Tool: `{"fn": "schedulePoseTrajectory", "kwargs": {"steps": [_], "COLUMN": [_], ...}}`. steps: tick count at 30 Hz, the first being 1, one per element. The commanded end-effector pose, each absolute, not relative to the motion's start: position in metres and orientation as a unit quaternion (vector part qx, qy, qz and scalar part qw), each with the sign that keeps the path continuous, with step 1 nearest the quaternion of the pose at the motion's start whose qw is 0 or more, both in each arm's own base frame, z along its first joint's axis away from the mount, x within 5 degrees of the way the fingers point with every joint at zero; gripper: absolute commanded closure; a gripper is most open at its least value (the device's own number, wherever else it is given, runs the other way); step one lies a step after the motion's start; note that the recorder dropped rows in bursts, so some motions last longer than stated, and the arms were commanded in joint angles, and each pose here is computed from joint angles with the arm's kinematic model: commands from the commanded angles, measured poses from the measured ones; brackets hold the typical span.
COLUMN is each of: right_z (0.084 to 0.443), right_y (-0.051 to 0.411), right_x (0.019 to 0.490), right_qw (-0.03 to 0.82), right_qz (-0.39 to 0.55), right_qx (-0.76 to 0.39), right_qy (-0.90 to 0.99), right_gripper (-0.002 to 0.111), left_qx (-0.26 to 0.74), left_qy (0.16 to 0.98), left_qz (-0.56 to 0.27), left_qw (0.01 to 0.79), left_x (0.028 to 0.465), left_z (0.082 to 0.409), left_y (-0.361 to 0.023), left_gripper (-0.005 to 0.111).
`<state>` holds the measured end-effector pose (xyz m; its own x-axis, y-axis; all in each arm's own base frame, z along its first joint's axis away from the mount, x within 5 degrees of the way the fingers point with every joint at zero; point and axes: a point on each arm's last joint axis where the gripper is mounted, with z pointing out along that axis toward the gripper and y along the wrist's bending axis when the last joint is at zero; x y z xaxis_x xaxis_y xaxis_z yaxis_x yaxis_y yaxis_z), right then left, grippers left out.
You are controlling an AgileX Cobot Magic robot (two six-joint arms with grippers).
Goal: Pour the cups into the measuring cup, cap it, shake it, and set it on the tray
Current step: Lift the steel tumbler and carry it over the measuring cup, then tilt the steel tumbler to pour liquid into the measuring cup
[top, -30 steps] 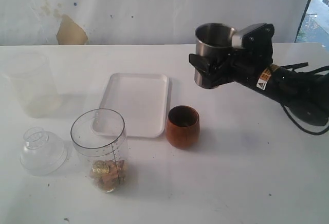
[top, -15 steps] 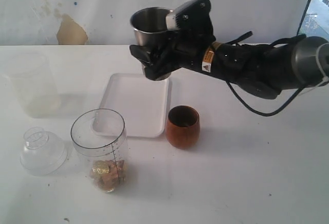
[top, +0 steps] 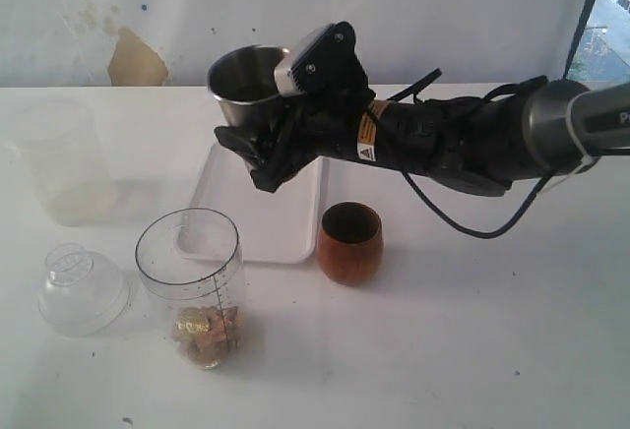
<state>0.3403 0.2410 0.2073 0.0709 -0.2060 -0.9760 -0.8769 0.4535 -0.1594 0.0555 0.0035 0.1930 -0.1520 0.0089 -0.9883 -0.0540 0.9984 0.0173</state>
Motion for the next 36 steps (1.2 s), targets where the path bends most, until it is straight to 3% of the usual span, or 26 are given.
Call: {"fn": "schedulePoseTrajectory", "kwargs": {"steps": [1,18,36], "right_z": [0.214,0.210,0.211], "right_y": [0.245,0.262,0.264], "right_x": [0.338,0.314,0.314], "right_qw": [0.604,0.572,0.593], "right_qz": [0.316,0.337,0.279], "right_qx": [-0.437,-0.539,-0.599], "right_qy": [0.587,0.518,0.460], "right_gripper": [0.108,0.108,0.108], "left_qx": [-0.012,-0.012,-0.012], "left_qy": [0.756,0.756,0.756], "left_qz": [0.026,0.026,0.026], "left_qw": [0.653,0.653,0.653], "left_x": [0.055,0.055,0.055], "left_z": [0.192,0.192,0.192], "left_y": [0.003,0.003,0.003], "left_gripper": [0.107,0.107,0.107]}}
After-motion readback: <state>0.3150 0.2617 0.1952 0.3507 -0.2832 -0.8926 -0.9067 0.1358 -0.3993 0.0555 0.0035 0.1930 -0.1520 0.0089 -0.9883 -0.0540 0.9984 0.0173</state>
